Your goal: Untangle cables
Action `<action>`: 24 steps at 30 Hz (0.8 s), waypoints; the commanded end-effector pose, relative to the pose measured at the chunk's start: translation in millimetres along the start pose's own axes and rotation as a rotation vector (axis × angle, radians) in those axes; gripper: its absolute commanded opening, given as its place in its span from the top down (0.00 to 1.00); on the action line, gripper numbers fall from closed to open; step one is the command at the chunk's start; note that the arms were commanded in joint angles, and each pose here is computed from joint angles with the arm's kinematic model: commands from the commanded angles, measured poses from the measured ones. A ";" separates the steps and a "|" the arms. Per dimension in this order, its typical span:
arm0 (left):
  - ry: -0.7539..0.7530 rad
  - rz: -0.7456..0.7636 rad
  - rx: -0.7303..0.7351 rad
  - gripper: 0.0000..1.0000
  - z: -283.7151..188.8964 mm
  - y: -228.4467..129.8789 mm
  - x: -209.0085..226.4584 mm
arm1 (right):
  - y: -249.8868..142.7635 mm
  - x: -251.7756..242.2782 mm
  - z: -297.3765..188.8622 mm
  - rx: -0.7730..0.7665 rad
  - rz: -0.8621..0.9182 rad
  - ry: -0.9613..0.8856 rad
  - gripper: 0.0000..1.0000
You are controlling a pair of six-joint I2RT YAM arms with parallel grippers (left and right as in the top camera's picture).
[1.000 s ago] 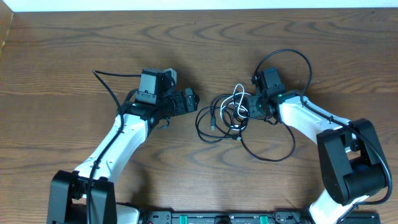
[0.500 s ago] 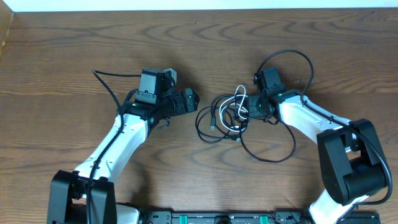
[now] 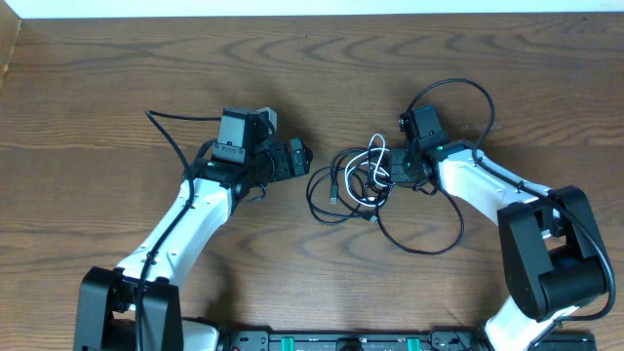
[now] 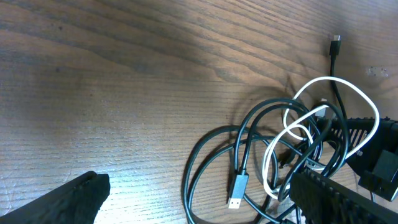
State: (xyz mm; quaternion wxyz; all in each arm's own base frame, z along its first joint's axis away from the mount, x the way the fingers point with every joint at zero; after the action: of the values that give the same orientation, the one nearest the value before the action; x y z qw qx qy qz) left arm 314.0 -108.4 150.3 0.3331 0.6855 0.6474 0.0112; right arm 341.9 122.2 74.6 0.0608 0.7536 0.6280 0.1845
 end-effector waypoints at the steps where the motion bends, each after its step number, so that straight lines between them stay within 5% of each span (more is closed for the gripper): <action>1: 0.008 -0.008 -0.013 0.01 -2.6 3.2 0.0 | 1.2 -2.7 2.6 0.005 0.020 -0.010 0.99; 14: 0.008 -0.008 -0.013 0.01 -2.6 3.3 0.0 | 3.8 -4.0 -0.4 -0.006 0.013 -0.012 0.99; 24: 0.008 -0.008 -0.013 0.01 -2.6 3.3 0.0 | 29.5 -24.8 -51.0 -0.118 0.091 0.002 0.99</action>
State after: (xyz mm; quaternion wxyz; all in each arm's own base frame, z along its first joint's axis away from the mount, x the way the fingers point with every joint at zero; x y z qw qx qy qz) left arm 314.0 -108.4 150.3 0.3331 0.6855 0.6474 0.0112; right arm 344.0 96.0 97.0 0.0727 0.7734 0.5996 0.1923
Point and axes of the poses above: each gripper's point midway between its finger pads, its own z axis out along the fingers, its own x axis along the line the jaws close on, y = z × x, the point moved 8 cm from there along -z, back along the fingers, and after that the axes turned 10 degrees about z, right-handed, at the moved point
